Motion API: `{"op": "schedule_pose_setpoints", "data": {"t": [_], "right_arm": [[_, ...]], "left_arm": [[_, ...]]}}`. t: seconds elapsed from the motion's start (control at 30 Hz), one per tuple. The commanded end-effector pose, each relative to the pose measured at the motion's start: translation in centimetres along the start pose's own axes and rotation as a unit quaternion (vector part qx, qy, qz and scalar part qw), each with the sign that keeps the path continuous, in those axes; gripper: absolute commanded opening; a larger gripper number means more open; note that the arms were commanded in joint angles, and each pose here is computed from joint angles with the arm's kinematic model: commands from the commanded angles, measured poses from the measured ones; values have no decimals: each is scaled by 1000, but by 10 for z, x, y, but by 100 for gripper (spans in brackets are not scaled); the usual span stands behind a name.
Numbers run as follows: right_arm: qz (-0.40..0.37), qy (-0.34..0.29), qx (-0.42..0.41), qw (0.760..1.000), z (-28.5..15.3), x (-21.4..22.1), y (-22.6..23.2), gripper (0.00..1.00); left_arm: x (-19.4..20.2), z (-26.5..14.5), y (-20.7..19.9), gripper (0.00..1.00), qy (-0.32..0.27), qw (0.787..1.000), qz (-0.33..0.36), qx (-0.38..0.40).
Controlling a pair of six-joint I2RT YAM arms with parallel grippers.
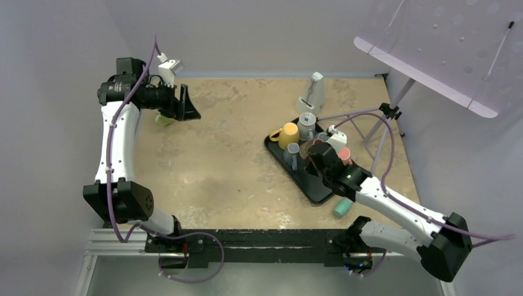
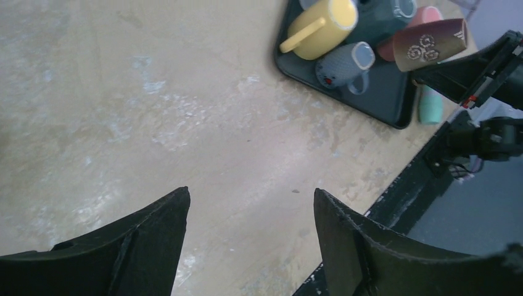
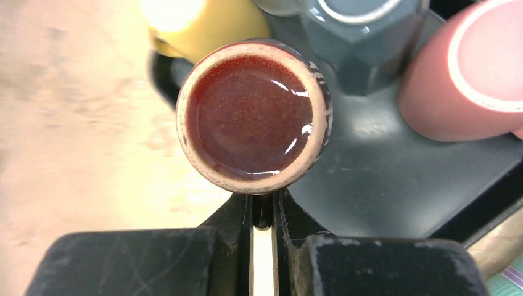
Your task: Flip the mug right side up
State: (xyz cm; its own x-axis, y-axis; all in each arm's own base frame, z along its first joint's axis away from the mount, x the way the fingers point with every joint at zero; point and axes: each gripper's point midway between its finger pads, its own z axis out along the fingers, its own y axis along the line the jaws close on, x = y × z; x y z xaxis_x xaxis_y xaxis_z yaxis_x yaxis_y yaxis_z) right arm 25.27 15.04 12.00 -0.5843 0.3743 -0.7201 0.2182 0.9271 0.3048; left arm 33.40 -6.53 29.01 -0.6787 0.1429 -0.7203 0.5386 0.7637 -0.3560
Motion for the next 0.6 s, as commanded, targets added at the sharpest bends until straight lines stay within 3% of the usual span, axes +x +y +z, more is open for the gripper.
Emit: {"op": "schedule_pose_setpoints", "data": {"t": [0.0, 0.23, 0.4, 0.57], "right_arm": [[43, -66, -124, 989, -49, -64, 48, 0], [47, -147, -282, 947, -127, -153, 123, 0], [83, -167, -444, 876, -179, -184, 186, 0], [99, -157, -510, 840, -197, -190, 222, 0]], "left_arm": [[-19, 0, -68, 78, -23, 994, -2, 107], [-30, 0, -177, 90, 0, 951, -18, 308], [-47, 0, -204, 91, -17, 935, -43, 351], [-69, -7, -218, 91, -51, 919, -45, 388]]}}
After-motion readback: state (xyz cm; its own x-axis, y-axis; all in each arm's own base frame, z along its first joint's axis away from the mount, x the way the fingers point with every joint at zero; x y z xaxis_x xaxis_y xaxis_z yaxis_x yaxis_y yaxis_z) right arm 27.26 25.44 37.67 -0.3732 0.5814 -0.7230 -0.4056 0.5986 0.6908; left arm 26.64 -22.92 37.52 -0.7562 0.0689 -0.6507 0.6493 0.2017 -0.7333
